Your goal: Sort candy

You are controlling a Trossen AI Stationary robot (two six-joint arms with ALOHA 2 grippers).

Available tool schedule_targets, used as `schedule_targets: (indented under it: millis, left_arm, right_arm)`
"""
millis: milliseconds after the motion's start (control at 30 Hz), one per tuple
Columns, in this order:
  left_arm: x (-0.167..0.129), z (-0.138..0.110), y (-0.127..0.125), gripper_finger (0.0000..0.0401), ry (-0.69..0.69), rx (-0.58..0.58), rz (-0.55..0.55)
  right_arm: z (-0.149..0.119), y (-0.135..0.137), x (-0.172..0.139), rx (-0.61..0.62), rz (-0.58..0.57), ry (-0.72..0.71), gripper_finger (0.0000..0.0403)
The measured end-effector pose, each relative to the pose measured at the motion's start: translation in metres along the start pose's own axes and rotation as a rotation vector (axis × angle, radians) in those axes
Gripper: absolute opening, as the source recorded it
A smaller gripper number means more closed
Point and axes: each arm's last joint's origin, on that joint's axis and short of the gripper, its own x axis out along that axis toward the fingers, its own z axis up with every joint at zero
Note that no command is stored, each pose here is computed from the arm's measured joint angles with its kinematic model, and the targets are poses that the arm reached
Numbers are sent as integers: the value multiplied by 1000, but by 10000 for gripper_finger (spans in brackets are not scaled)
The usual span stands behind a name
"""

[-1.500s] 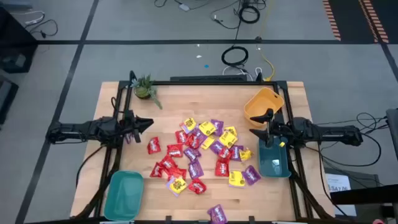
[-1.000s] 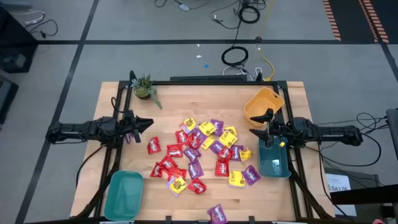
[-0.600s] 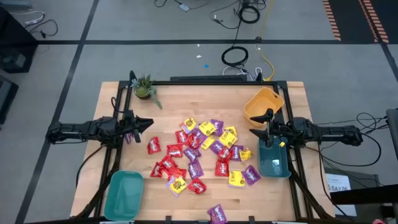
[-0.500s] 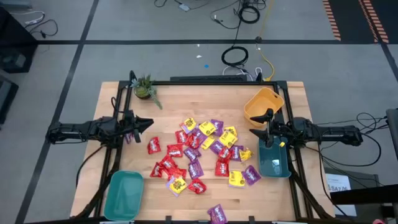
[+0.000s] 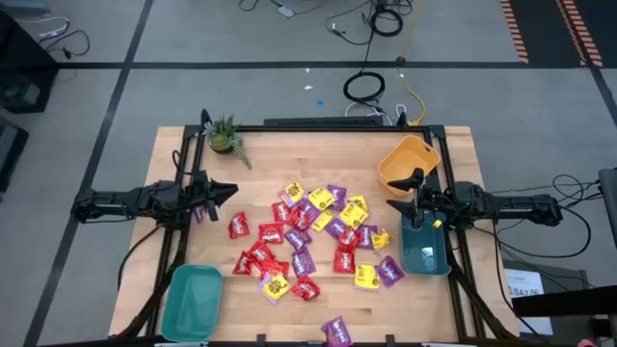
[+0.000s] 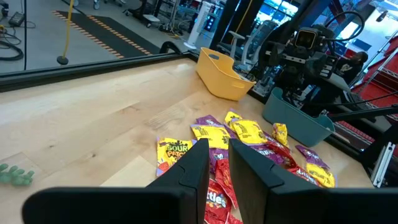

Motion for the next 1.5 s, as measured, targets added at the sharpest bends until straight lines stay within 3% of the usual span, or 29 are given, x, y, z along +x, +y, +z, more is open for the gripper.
schedule_targets:
  millis: [1100,1333,1500]
  left_arm:
    - [0,0,0,70,0,0,0]
    - [0,0,0,70,0,0,0]
    - [0,0,0,70,0,0,0]
  right_arm:
    - [1,0,0,3,5,-13,304]
    - [12,-2,-1,-17,-131,-147,304]
    - [27,-1,0,-109,-264,-173,304]
